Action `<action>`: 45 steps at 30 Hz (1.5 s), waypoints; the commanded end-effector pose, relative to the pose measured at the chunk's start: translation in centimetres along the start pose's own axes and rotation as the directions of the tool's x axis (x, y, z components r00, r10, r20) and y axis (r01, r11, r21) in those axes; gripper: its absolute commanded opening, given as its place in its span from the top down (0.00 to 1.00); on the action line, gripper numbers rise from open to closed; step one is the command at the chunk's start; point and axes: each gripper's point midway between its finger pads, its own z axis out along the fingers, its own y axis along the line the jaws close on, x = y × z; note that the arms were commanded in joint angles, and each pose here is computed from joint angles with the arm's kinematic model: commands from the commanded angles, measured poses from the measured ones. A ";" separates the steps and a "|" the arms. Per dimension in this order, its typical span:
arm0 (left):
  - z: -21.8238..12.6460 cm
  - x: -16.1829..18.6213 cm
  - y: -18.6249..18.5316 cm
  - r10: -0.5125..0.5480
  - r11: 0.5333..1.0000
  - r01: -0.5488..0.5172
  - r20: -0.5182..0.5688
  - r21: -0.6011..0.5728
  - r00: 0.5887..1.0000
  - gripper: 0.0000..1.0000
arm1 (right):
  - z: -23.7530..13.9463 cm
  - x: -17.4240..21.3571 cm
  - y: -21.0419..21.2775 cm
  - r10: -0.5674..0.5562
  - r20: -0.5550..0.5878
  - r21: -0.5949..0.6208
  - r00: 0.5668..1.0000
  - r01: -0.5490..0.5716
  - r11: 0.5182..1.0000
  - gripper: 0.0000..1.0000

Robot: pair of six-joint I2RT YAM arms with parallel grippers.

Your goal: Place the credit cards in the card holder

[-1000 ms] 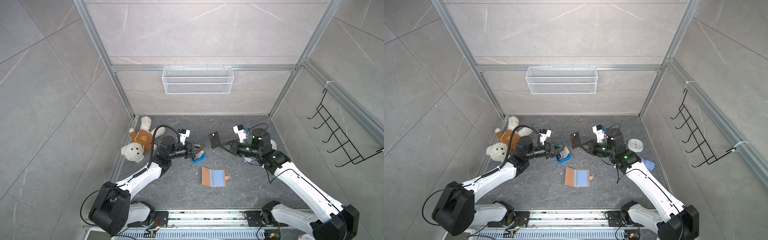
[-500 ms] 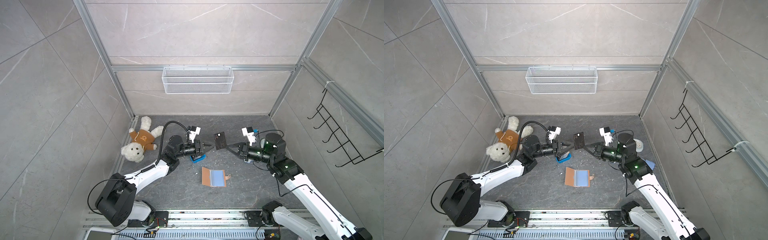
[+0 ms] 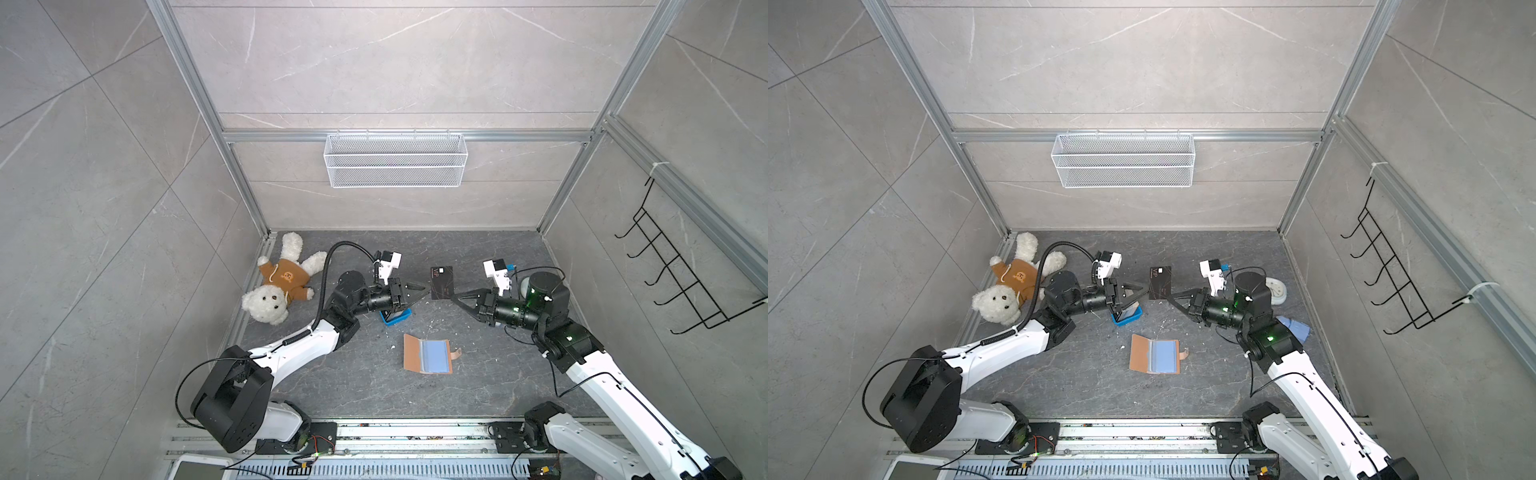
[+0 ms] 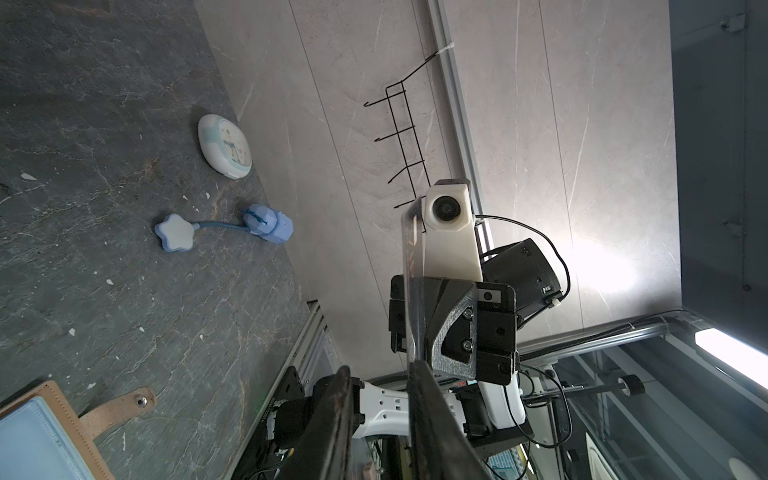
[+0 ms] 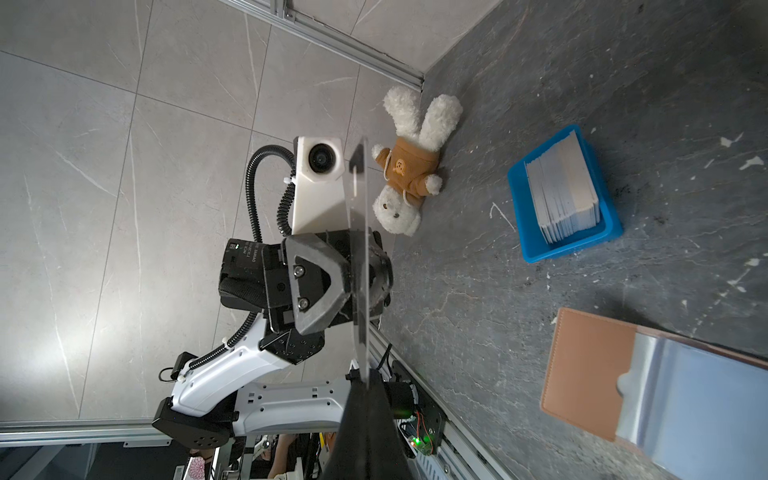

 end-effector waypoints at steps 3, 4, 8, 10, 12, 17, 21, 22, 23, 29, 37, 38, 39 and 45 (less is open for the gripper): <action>0.2 -0.6 -2.2 0.060 0.996 -0.061 0.018 0.060 0.998 0.73 | -0.3 -0.2 0.3 -0.003 0.024 -0.018 1.000 0.004 1.000 1.00; 0.2 -0.5 -2.0 0.059 0.997 -0.060 0.021 0.057 0.998 0.73 | -0.3 -0.2 0.3 -0.004 0.028 -0.020 1.000 0.004 1.000 1.00; 0.0 -0.5 -1.5 0.055 0.998 -0.056 0.031 0.041 0.998 0.73 | -0.4 -0.2 0.3 0.000 0.033 -0.020 0.999 0.001 1.000 1.00; 0.0 -0.6 -1.5 0.055 0.998 -0.056 0.034 0.041 0.998 0.73 | -0.4 -0.2 0.3 0.001 0.035 -0.021 0.999 0.000 1.000 1.00; -0.1 -0.6 -1.4 0.055 0.998 -0.056 0.039 0.036 0.998 0.73 | -0.4 -0.3 0.3 0.001 0.039 -0.019 0.999 0.000 1.000 1.00; 0.0 -0.6 -1.2 0.048 0.998 -0.049 0.035 0.033 0.998 0.71 | -0.4 -0.3 0.4 0.005 0.036 -0.030 0.999 -0.004 1.000 1.00; 0.3 -0.6 -1.5 0.040 0.997 -0.041 0.022 0.062 0.999 0.70 | -0.2 -0.3 0.5 -0.001 0.030 -0.044 1.000 0.002 0.999 1.00; 0.4 -0.5 -1.6 0.039 0.997 -0.041 0.018 0.066 0.999 0.70 | -0.2 -0.3 0.4 0.000 0.030 -0.043 1.000 0.001 0.999 1.00; 0.5 -0.5 -1.7 0.042 0.997 -0.043 0.015 0.069 0.999 0.71 | -0.1 -0.2 0.4 0.000 0.026 -0.045 1.000 0.002 0.999 1.00; 1.2 0.0 -1.4 0.026 0.996 -0.025 -0.009 0.083 1.000 0.77 | 0.2 -0.1 0.0 0.039 0.022 -0.056 0.999 -0.037 0.998 1.00; 1.2 0.0 -1.8 0.033 0.994 -0.032 -0.010 0.101 0.999 0.82 | 0.4 0.1 -1.3 0.052 0.022 -0.029 0.998 -0.052 0.998 1.00; 1.2 0.0 -1.8 0.032 0.995 -0.031 -0.010 0.100 0.999 0.83 | 0.5 0.1 -1.4 0.054 0.022 -0.027 0.998 -0.053 0.998 1.00; 1.2 0.0 -1.8 0.033 0.995 -0.032 -0.009 0.100 0.999 0.85 | 0.5 0.1 -1.5 0.054 0.024 -0.024 0.998 -0.054 0.998 1.00; 1.3 0.0 -1.6 0.029 0.995 -0.028 -0.011 0.096 1.000 0.89 | 0.7 0.3 -2.0 0.066 0.021 -0.026 0.998 -0.066 0.998 1.00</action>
